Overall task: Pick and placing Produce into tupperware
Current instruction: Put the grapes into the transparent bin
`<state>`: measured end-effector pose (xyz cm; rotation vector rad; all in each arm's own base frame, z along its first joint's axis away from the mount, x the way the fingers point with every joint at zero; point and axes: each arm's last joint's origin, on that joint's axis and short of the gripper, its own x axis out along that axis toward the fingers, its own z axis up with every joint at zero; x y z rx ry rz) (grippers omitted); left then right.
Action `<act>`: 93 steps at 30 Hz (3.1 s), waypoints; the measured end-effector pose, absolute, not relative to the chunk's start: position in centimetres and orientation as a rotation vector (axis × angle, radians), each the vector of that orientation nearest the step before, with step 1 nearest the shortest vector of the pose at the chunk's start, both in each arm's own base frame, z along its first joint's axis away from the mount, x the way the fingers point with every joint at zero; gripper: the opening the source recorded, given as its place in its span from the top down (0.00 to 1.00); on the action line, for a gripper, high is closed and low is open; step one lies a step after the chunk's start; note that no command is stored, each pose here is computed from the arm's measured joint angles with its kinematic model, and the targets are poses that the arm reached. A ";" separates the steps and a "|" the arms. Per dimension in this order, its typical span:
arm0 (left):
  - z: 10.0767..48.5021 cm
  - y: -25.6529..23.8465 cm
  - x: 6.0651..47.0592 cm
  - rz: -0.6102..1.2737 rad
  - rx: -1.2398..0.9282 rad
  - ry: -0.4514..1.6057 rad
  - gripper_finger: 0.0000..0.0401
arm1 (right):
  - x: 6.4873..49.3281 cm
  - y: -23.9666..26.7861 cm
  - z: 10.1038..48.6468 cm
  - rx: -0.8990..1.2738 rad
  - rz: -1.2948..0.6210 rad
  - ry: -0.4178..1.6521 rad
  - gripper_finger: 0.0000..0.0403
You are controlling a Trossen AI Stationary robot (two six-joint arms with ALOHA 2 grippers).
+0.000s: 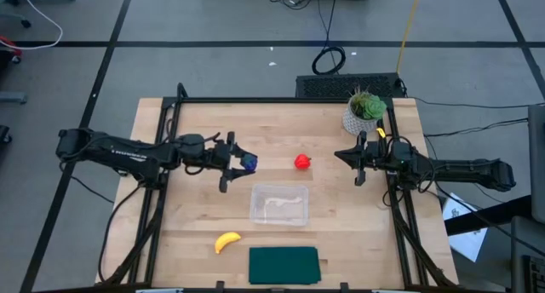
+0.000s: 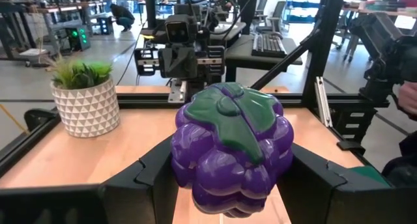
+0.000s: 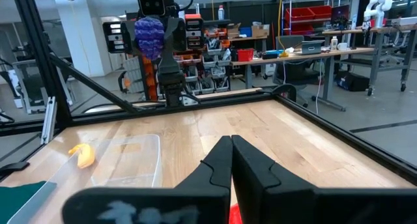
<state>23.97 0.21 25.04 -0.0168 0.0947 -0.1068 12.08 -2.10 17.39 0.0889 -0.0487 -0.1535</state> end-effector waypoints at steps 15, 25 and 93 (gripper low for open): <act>25.4 -0.2 26.4 -0.139 -0.024 0.120 0.48 | 12.1 -2.1 17.4 0.091 -0.154 -0.051 1.00; 26.4 -0.4 27.7 -0.163 -0.015 0.095 0.48 | 12.1 -2.1 17.4 0.089 -0.153 -0.051 1.00; 25.8 -4.3 36.2 -0.062 -0.162 0.900 0.48 | 12.1 -2.1 17.4 0.088 -0.153 -0.051 1.00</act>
